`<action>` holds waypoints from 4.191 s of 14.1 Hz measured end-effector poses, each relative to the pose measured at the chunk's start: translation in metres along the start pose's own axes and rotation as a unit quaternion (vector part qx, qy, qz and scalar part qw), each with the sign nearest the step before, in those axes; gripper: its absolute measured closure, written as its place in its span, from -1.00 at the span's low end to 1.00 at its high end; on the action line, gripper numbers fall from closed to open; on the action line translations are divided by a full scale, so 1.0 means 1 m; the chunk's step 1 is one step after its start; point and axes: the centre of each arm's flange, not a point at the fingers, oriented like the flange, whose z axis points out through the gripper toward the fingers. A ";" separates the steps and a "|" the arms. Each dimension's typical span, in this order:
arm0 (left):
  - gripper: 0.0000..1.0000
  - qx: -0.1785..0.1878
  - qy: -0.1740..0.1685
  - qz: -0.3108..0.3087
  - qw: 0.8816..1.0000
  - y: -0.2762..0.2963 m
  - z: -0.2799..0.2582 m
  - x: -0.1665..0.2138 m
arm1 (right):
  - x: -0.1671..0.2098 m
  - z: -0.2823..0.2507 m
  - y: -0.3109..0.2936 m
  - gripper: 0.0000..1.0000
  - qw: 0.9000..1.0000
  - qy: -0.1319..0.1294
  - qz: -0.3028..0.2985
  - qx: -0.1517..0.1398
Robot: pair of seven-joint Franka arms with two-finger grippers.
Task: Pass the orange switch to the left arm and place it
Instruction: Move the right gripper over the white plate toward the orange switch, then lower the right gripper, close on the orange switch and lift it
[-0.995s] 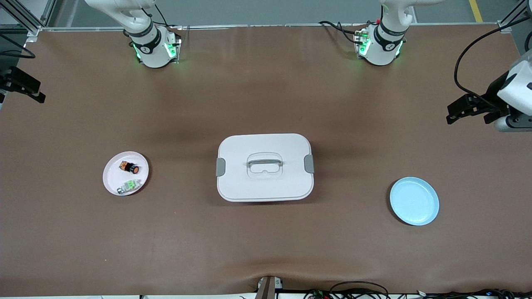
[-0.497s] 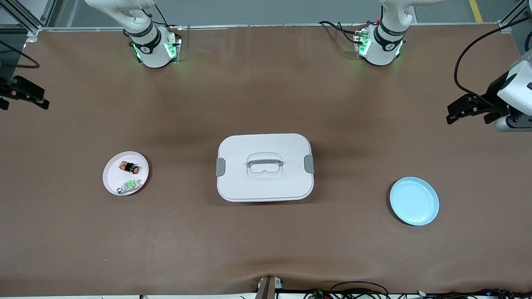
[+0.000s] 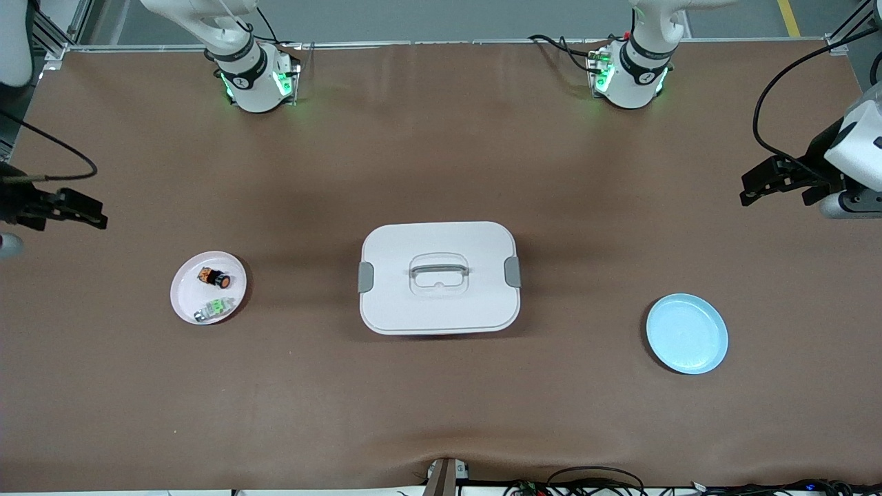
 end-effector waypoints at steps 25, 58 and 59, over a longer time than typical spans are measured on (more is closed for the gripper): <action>-1.00 0.000 0.002 -0.001 1.000 -0.001 -0.002 0.000 | -0.012 0.316 0.018 -1.00 0.969 0.000 0.232 0.089; -1.00 0.000 -0.004 -0.002 1.000 -0.003 0.000 -0.001 | -0.011 0.386 0.014 -0.45 0.982 -0.024 0.174 0.077; -1.00 0.000 -0.004 -0.002 1.000 -0.003 0.000 -0.001 | -0.009 0.382 0.014 -0.45 0.980 -0.033 0.179 0.079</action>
